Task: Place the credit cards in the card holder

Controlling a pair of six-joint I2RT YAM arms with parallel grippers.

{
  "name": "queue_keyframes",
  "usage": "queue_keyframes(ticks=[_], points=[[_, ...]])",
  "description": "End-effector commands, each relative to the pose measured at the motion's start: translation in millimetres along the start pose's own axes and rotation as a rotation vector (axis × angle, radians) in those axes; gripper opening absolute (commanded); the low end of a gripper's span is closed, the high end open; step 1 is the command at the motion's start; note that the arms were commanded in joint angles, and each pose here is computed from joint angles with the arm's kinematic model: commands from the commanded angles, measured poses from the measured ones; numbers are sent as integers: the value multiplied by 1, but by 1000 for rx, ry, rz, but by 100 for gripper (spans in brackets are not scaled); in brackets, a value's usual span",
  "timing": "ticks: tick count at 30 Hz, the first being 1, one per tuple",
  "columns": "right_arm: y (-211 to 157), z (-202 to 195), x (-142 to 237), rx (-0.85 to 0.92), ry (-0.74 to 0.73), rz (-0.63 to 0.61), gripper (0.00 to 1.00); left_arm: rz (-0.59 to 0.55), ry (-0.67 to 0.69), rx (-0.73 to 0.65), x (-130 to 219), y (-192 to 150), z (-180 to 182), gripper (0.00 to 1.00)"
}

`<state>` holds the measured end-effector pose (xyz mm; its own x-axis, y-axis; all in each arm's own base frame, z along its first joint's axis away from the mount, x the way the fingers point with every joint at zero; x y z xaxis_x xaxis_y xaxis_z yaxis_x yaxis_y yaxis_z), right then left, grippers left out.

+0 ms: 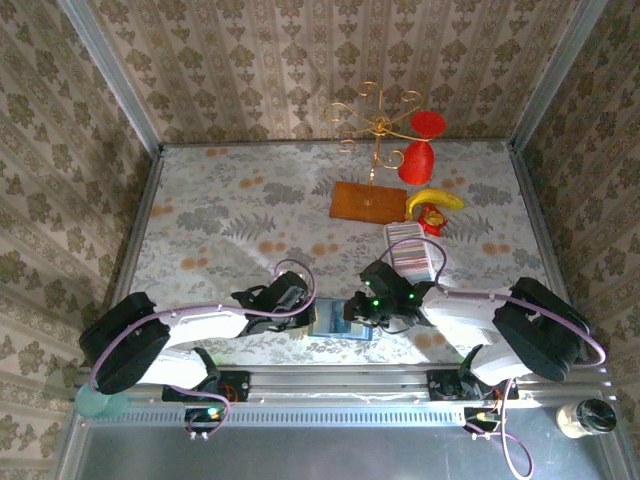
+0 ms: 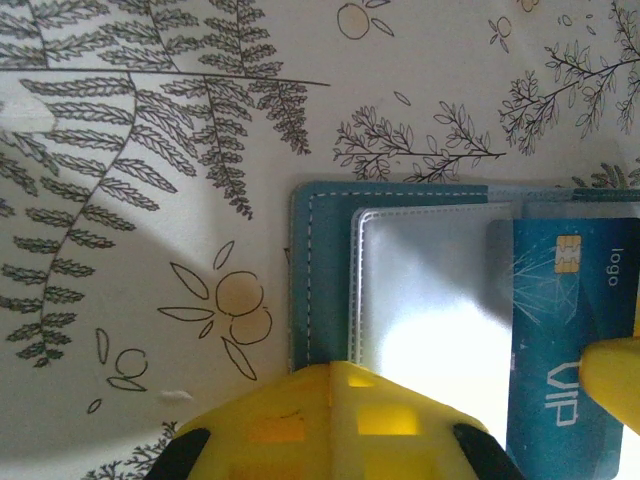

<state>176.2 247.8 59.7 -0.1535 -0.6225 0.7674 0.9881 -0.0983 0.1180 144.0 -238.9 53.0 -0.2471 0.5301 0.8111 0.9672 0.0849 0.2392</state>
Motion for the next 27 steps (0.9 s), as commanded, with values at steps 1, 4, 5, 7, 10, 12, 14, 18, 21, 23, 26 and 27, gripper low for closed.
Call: queue_keyframes(ticks=[1, 4, 5, 7, 10, 12, 14, 18, 21, 23, 26, 27], points=[[2, 3, -4, 20, -30, 0, 18, 48, 67, 14, -2, -13, 15, 0], [3, 8, -6, 30, -29, 5, 18, 48, 68, 14, -2, -14, 16, 0], [3, 9, -7, 33, -33, 9, 18, 48, 67, 14, -2, -14, 16, 0], [3, 8, -7, 40, -54, 15, 19, 47, 66, 15, -2, -14, 16, 0], [2, 3, -2, 49, -103, 4, 23, 46, 65, 13, -2, -14, 16, 0], [2, -1, 2, 51, -134, -3, 27, 47, 67, 13, -2, -14, 17, 0], [2, -3, 6, 57, -157, -8, 28, 47, 66, 12, -2, -15, 17, 0], [0, -3, 2, 63, -166, 6, 26, 46, 67, 11, -2, -14, 17, 0], [-1, 2, -6, 68, -150, 22, 24, 49, 66, 12, -3, -14, 16, 0], [-1, 7, -10, 78, -147, 29, 22, 49, 66, 12, -3, -14, 16, 0], [1, 13, -16, 87, -146, 39, 19, 49, 67, 13, -3, -15, 17, 0], [1, 15, -17, 90, -143, 39, 18, 49, 67, 15, -3, -15, 17, 0]])
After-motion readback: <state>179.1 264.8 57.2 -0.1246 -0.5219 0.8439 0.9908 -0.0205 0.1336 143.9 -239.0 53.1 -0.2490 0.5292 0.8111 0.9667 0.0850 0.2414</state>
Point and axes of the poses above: each hand's point on the last joint's axis, 136 mm out from that joint toward the fingers, its own x axis back along the fingers, its own z axis along the line the jaws close on, y = z × x, the point moved 4 cm from there along x, back along the fingers, and after that the axes turned 4 degrees about x, right-handed, at the moved point
